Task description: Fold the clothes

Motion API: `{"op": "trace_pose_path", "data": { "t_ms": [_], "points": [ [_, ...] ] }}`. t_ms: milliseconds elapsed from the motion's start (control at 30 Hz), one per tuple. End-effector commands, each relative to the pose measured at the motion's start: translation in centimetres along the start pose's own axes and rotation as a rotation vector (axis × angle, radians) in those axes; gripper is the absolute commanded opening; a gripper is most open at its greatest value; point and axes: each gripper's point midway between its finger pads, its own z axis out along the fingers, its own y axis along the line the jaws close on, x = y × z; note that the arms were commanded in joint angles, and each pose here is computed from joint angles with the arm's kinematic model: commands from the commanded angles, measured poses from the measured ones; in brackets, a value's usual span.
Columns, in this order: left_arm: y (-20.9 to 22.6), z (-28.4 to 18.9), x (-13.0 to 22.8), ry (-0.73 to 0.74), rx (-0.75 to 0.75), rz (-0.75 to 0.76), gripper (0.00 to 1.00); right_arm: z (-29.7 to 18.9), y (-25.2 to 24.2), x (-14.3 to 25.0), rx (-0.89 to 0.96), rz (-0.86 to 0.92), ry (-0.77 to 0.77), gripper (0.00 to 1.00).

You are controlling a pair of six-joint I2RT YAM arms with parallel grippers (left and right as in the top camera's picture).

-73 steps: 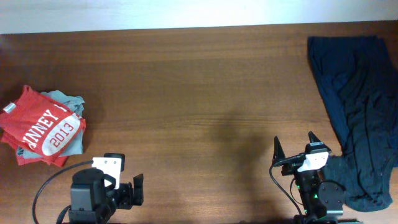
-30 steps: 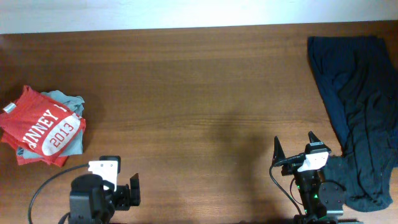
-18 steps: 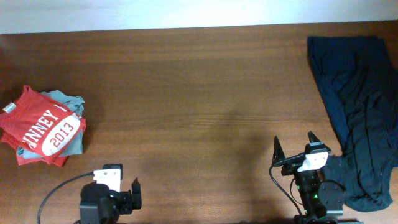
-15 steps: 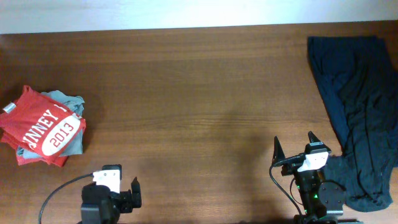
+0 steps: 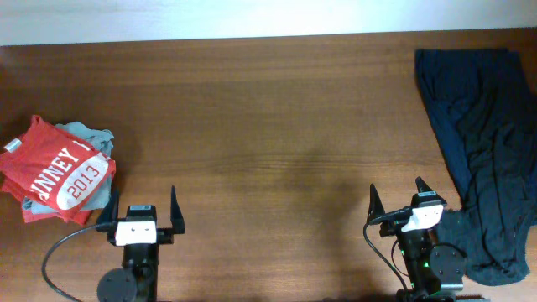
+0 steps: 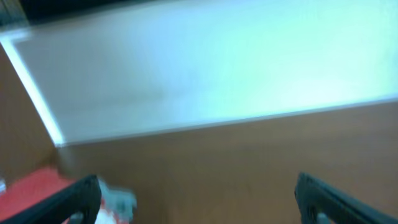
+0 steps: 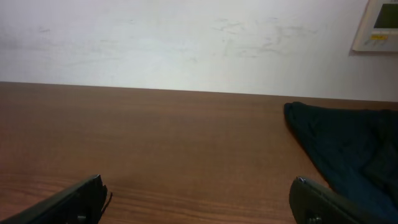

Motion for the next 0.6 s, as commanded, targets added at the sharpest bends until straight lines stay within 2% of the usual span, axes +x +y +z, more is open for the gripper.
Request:
{"op": "trace_pose_path", "data": {
  "t_ms": [0,67,300,400,567],
  "points": [
    [-0.2,0.7,0.6,-0.113,-0.018,0.037,0.99,0.0,0.0,0.2,-0.003,-0.006,0.0,0.98],
    [-0.3,1.0,1.2,-0.141,-0.023,0.033,0.99,0.0,0.0,0.2,-0.003,-0.006,0.0,0.99],
    [-1.5,1.1,6.5,0.072,0.039,0.052,0.99,0.0,0.0,0.2,-0.003,-0.006,0.0,0.99],
    [-2.9,1.0,6.3,0.059,0.116,0.049,0.99,0.0,0.0,0.2,-0.003,-0.006,0.0,0.99],
    [-2.8,1.0,6.3,0.059,0.115,0.049,0.99,0.0,0.0,0.2,-0.003,-0.006,0.001,0.99]
  ]
}}
